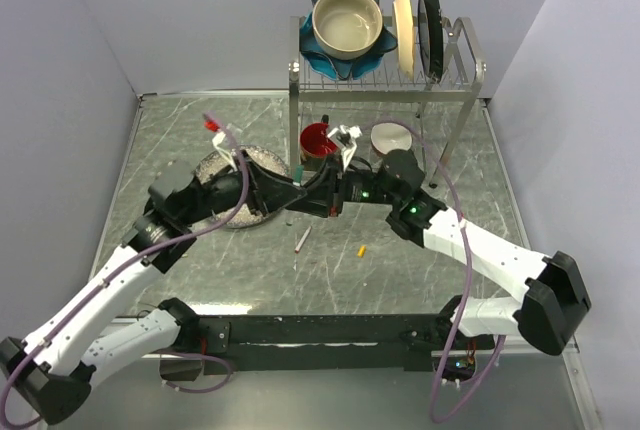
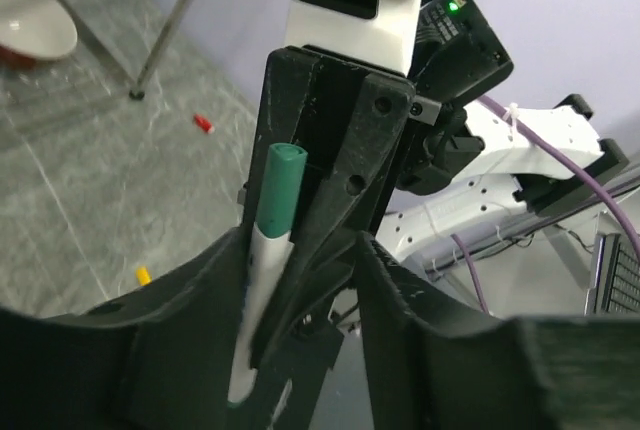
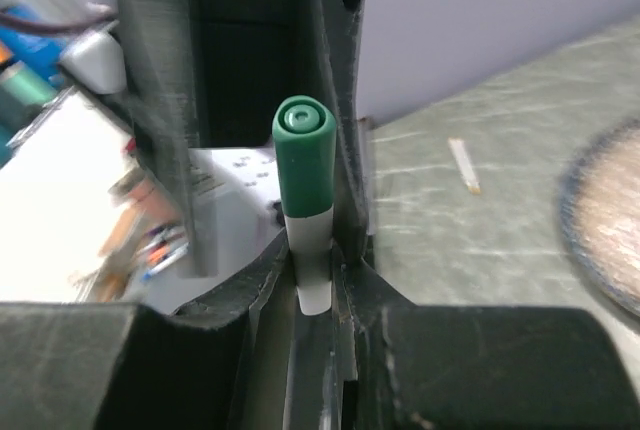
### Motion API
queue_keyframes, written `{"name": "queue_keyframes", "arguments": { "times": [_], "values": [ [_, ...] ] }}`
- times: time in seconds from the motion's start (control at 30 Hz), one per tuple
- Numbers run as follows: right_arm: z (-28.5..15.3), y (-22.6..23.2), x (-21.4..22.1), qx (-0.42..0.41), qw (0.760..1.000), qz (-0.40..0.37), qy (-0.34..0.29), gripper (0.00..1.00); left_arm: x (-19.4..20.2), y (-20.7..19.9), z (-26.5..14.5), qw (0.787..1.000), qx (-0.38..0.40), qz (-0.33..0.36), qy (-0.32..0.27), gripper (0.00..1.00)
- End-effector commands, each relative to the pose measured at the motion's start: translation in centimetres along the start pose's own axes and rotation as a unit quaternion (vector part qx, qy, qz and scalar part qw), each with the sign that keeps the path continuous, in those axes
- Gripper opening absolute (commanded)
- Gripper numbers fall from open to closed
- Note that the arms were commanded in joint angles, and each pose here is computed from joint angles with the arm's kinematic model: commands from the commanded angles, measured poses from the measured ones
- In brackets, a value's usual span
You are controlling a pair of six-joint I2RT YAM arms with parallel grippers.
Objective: Insert the pens into the pen caps
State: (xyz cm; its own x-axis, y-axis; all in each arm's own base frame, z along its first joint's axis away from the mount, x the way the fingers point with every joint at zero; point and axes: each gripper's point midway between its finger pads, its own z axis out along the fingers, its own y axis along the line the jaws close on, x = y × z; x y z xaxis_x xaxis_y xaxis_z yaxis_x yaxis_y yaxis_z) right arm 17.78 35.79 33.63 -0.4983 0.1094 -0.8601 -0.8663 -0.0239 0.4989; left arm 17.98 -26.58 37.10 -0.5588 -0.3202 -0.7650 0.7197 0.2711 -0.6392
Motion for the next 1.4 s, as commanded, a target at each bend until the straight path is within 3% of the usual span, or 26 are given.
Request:
{"name": "queue_keyframes", "arguments": {
  "times": [0.0,0.1,0.23,0.37,0.47,0.53,0.6,0.73,0.97,1.1,1.2,1.37],
  "values": [
    [-1.7,-2.1,-2.2,0.079,0.993,-0.043,-0.080,0.00,1.2,-1.4,-0.3,0.997,0.000,0.020,0.077,0.54],
    [-3.3,-2.1,0.3,0.095,0.993,-0.018,-0.064,0.00,-1.4,-1.5,0.0,0.997,-0.021,0.051,0.049,0.64],
    [-5.8,-3.6,5.0,0.143,0.989,0.026,-0.037,0.00,-3.4,-1.0,-0.6,0.994,-0.064,0.088,0.023,0.91],
    [-8.7,-5.3,7.0,0.232,0.971,0.049,-0.031,0.00,-4.1,2.5,-2.0,0.983,-0.157,0.098,-0.022,1.00],
    [-13.1,-9.5,9.0,0.393,0.915,0.095,-0.019,0.00,-3.2,5.0,-3.3,0.975,-0.208,0.060,-0.056,0.99],
    [-17.5,-12.1,11.2,0.504,0.855,0.122,0.015,0.00,-1.7,6.8,-3.8,0.969,-0.236,0.055,-0.041,0.99],
    [-20.4,-13.2,13.8,0.564,0.811,0.141,0.067,0.00,0.1,9.3,-4.4,0.959,-0.278,0.048,-0.024,1.00],
    [-23.8,-15.2,16.6,0.623,0.752,0.176,0.122,0.00,3.9,13.0,-5.4,0.944,-0.324,0.047,0.027,0.99],
    [-25.5,-18.7,18.2,0.693,0.667,0.197,0.193,0.00,6.0,14.3,-6.5,0.936,-0.341,0.057,0.062,0.99],
    [-25.1,-19.4,19.1,0.687,0.666,0.204,0.204,0.00,6.5,15.6,-7.4,0.925,-0.369,0.063,0.064,0.99],
    [-25.3,-19.7,19.5,0.691,0.662,0.205,0.203,0.07,7.5,16.5,-7.5,0.919,-0.381,0.057,0.084,0.99],
    [-25.7,-20.7,20.2,0.698,0.655,0.211,0.201,0.09,8.7,17.5,-6.9,0.909,-0.393,0.047,0.128,0.99]
  ]
}}
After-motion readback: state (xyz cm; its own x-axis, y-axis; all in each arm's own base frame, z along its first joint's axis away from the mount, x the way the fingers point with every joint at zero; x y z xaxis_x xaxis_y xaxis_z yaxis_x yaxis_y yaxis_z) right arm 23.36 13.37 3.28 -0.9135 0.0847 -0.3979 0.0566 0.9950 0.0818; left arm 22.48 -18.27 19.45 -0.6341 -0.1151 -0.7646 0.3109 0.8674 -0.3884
